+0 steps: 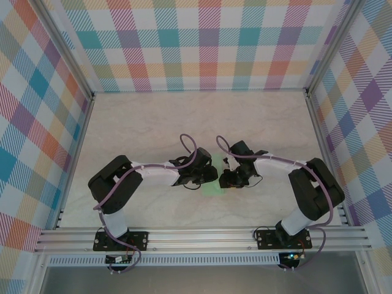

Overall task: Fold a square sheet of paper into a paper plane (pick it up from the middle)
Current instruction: Fold the triangle a second time at the center of the table.

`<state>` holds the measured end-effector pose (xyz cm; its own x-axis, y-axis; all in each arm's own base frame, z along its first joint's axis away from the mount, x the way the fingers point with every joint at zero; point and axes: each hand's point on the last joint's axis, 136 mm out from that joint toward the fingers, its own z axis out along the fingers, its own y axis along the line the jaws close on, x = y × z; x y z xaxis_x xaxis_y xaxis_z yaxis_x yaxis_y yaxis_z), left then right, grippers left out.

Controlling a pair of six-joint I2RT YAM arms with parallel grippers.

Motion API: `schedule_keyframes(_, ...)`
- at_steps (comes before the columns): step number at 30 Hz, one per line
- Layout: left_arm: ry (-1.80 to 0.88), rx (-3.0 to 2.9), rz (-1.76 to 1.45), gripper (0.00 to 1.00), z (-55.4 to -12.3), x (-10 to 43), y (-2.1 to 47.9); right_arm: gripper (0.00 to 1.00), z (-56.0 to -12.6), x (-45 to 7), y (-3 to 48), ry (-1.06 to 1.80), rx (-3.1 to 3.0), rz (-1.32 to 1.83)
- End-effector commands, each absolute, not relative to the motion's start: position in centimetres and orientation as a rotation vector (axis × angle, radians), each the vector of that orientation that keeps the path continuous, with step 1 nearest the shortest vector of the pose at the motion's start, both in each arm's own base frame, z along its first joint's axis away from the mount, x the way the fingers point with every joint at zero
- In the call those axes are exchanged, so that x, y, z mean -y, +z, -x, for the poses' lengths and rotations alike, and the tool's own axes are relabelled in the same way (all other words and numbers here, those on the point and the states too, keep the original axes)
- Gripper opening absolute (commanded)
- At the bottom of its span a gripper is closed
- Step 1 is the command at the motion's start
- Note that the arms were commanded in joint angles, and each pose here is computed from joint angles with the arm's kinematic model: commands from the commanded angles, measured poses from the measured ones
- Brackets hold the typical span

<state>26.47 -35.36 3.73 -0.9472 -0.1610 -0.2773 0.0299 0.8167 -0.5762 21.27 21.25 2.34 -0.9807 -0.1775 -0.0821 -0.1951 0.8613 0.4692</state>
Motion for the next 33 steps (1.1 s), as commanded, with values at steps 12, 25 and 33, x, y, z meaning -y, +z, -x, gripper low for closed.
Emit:
schedule_keyframes(12, -0.813, -2.684, 0.100, 0.27, -26.6, 35.5, 3.6, 0.08, -18.4, -24.4, 6.0, 1.201, -2.902, 0.334)
schedule_keyframes(25, -0.838, -2.669, 0.094, 0.27, -26.7, 35.8, 4.4, 0.40, -20.6, -23.6, 4.1, 0.982, -2.876, 0.413)
schedule_keyframes(33, -0.794, -2.596, 0.137, 0.29, -26.7, 33.6, 6.8, 0.39, -22.3, -25.3, 4.2, 1.031, -2.845, 0.466)
